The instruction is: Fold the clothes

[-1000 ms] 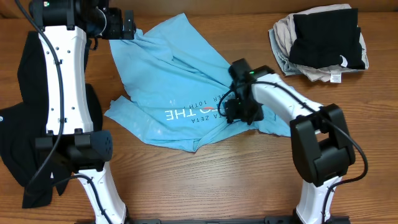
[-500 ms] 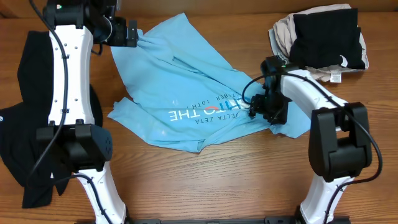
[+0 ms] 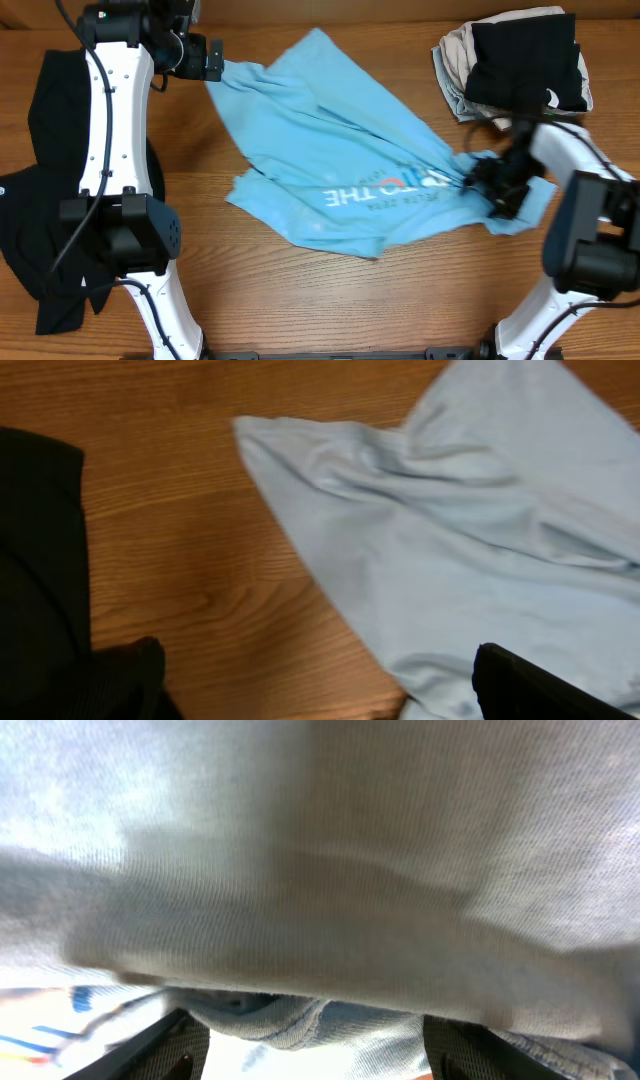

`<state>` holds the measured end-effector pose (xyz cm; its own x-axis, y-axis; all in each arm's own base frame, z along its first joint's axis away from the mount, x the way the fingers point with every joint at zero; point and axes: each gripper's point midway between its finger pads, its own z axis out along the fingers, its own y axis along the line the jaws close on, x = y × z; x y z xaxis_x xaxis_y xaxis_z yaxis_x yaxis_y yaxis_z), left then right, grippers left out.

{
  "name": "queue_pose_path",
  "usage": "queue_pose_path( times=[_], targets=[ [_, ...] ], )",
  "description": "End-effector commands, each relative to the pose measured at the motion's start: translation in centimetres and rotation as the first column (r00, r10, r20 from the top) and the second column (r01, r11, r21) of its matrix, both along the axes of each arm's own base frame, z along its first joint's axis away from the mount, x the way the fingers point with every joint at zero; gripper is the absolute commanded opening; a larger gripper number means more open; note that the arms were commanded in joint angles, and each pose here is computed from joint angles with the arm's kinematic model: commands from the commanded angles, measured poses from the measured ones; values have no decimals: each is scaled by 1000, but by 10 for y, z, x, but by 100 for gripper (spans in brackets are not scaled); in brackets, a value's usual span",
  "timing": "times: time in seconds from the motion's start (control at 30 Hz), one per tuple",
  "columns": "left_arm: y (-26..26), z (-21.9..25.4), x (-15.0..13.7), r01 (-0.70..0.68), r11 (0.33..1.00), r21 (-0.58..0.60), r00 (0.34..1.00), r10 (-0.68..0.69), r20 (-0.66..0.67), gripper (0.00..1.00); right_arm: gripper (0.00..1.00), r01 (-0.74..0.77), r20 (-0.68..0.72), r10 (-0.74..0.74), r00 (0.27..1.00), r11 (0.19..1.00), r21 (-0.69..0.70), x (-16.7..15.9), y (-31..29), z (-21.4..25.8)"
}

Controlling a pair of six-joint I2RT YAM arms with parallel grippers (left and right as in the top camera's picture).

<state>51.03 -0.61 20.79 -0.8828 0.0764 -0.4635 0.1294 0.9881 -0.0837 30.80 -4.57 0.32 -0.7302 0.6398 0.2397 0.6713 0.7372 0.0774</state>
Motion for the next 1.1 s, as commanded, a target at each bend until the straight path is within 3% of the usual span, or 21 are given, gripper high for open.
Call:
queue_pose_path(
  times=[0.0, 0.13, 0.33, 0.5, 0.77, 1.07],
  targets=[
    [-3, -16, -2, 25, 1000, 15, 1000, -24, -20, 100, 73, 100, -37, -98, 994, 994, 45, -20, -28, -15],
    [-5, -40, 9, 54, 998, 16, 999, -54, 3, 100, 72, 44, 128, -60, 990, 991, 123, -4, -26, 20],
    [-12, -64, 37, 89, 996, -4, 989, -88, 121, 100, 74, -76, 346, 58, 937, 996, 40, 9, -15, 90],
    [-11, -82, 54, 23, 999, -42, 982, -15, 189, 99, 74, -156, 487, 157, 859, 987, -42, 10, 1, 140],
    [-18, -147, 76, -30, 994, -109, 986, 48, 158, 91, 74, -260, 595, 282, 752, 957, -124, 5, 31, 184],
    [-34, -203, 81, -40, 978, -204, 993, 62, 102, 86, 73, -318, 605, 329, 725, 939, -130, 5, 51, 187]
  ],
)
